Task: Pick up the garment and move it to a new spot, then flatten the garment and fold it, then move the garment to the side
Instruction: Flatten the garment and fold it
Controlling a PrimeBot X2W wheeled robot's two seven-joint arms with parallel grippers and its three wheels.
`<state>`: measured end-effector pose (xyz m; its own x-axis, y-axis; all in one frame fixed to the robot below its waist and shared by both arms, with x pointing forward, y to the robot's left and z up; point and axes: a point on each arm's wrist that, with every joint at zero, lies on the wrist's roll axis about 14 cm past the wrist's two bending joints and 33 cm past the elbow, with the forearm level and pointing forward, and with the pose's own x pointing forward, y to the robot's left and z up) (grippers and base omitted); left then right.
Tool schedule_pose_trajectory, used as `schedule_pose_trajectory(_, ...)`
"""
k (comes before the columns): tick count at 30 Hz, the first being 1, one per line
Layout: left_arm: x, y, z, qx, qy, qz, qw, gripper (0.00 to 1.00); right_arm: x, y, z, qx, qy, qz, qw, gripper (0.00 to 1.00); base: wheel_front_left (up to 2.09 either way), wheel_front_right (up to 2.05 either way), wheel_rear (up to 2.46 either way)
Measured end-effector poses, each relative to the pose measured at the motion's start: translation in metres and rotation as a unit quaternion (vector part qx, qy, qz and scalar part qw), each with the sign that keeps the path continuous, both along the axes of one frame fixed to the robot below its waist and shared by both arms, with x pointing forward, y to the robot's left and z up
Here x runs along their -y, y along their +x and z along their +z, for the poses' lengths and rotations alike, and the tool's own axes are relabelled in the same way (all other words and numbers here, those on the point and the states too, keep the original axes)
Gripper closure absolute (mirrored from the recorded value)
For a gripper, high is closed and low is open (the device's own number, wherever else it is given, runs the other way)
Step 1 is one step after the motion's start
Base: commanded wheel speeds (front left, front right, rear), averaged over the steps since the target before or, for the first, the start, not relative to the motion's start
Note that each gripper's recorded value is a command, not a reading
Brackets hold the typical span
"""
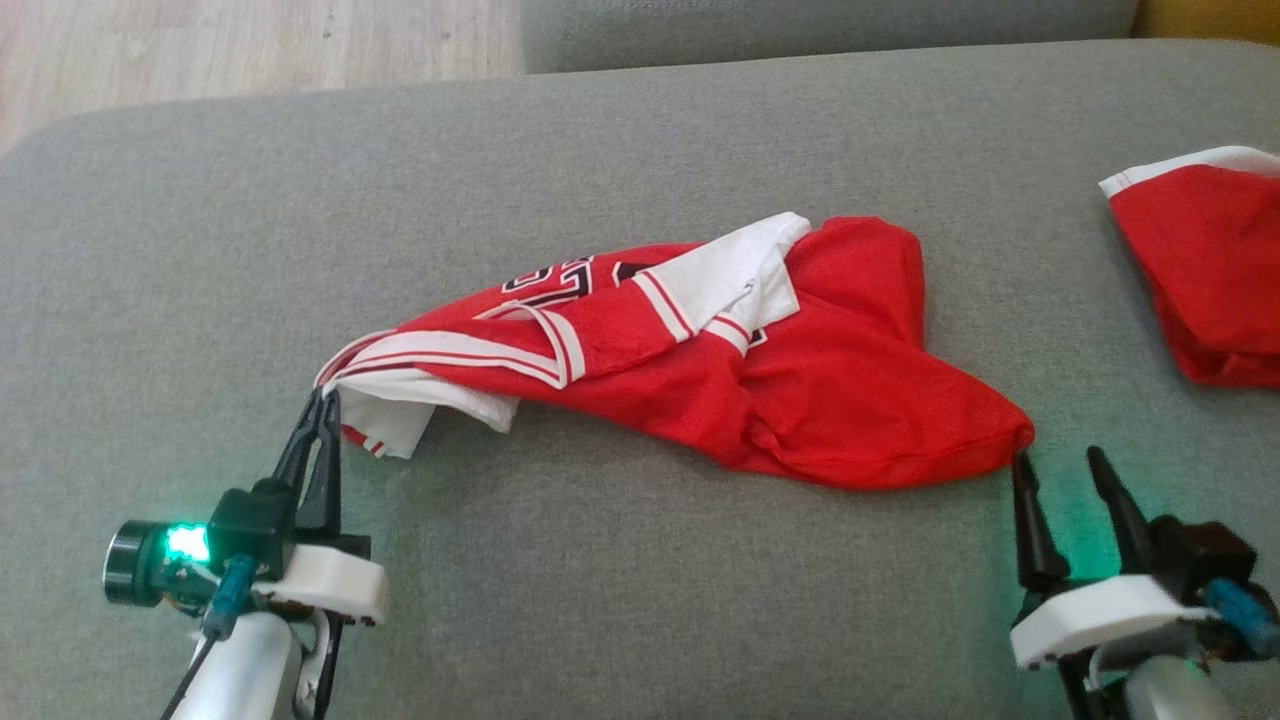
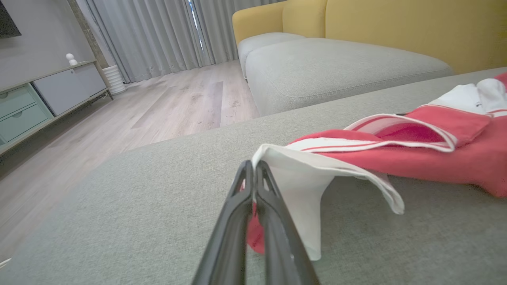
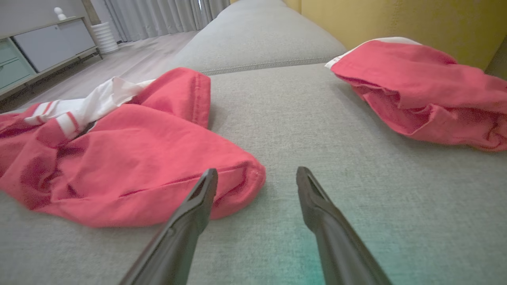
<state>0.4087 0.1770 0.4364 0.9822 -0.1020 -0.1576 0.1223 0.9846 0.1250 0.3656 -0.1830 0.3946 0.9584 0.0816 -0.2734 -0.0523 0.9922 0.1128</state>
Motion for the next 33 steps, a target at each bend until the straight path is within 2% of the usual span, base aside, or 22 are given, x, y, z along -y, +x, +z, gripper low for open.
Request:
schedule_pose_trajectory(9, -0.018, 0.001, 0.0, 0.002, 0.011, 0.027, 1.0, 1.0, 0.004, 0.019, -0.007, -0.011, -0.009, -0.004, 1.0, 0.0, 0.0, 0.0, 0.0)
schedule_pose_trajectory(26, -0.05, 0.002, 0.019, 0.031, 0.034, 0.069, 0.997, 1.0, -0.014, 0.017, -0.03, -0.055, -0.012, 0.023, 0.998, 0.0, 0.0, 0.0, 0.0)
schedule_pose_trajectory(29, -0.052, 0.001, 0.019, 0.031, 0.031, 0.073, 0.996, 1.0, -0.019, 0.019, -0.031, -0.059, -0.008, 0.029, 0.998, 0.17, 0.0, 0.0, 0.0)
schedule_pose_trajectory(30, -0.052, 0.001, 0.019, 0.031, 0.031, 0.073, 0.996, 1.0, -0.021, 0.02, -0.031, -0.059, -0.007, 0.032, 0.998, 0.26, 0.0, 0.0, 0.0)
schedule_pose_trajectory(32, -0.053, 0.0, 0.019, 0.031, 0.031, 0.074, 0.996, 1.0, -0.026, 0.023, -0.031, -0.061, -0.007, 0.041, 0.997, 0.51, 0.0, 0.0, 0.0)
schedule_pose_trajectory(33, -0.053, 0.0, 0.019, 0.03, 0.031, 0.074, 0.996, 1.0, -0.027, 0.025, -0.031, -0.06, -0.006, 0.043, 0.997, 0.51, 0.0, 0.0, 0.0)
